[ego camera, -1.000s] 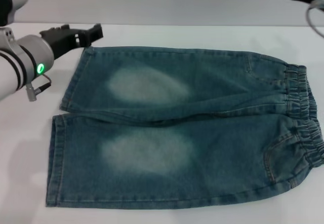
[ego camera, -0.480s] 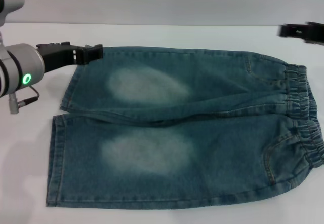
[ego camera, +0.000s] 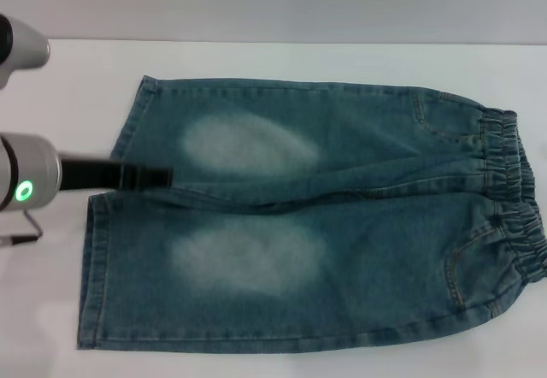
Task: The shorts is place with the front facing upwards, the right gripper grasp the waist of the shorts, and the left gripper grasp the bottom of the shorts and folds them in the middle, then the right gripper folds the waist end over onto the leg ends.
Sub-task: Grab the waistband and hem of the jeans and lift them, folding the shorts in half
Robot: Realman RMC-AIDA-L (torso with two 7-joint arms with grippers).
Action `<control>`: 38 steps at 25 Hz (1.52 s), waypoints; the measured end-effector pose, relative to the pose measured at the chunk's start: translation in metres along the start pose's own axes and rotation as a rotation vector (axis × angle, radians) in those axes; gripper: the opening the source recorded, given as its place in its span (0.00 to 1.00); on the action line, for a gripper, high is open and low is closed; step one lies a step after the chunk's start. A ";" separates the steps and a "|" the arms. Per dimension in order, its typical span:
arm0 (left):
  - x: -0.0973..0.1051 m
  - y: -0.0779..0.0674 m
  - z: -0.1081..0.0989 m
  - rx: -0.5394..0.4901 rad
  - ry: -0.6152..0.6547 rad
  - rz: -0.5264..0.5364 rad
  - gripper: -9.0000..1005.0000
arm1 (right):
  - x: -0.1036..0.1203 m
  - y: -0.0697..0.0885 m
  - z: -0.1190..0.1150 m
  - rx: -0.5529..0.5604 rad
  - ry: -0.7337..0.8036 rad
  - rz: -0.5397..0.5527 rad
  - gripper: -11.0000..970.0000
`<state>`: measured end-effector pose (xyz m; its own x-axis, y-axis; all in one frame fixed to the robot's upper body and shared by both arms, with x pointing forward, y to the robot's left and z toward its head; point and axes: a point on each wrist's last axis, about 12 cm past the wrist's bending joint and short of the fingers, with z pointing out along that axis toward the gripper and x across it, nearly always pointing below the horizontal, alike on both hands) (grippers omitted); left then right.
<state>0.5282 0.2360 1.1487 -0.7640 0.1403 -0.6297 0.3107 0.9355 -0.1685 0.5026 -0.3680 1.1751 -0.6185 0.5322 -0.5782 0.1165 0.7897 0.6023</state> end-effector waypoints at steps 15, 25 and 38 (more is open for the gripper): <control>0.017 -0.009 -0.014 -0.086 0.264 -0.092 0.81 | 0.017 -0.015 0.009 -0.076 0.054 -0.004 0.73; 0.033 -0.010 -0.018 -0.115 0.417 -0.146 0.80 | 0.019 -0.021 0.010 -0.072 0.067 0.015 0.72; 0.045 -0.017 -0.008 -0.138 0.496 -0.130 0.80 | 0.014 -0.016 0.014 -0.080 0.067 -0.005 0.72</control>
<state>0.4840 0.2288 1.1300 -0.9772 0.1259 -0.1709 0.1440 0.9847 -0.0983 0.5033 -0.3689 1.1503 -0.6695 0.5046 -0.5451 0.0523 0.7641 0.6430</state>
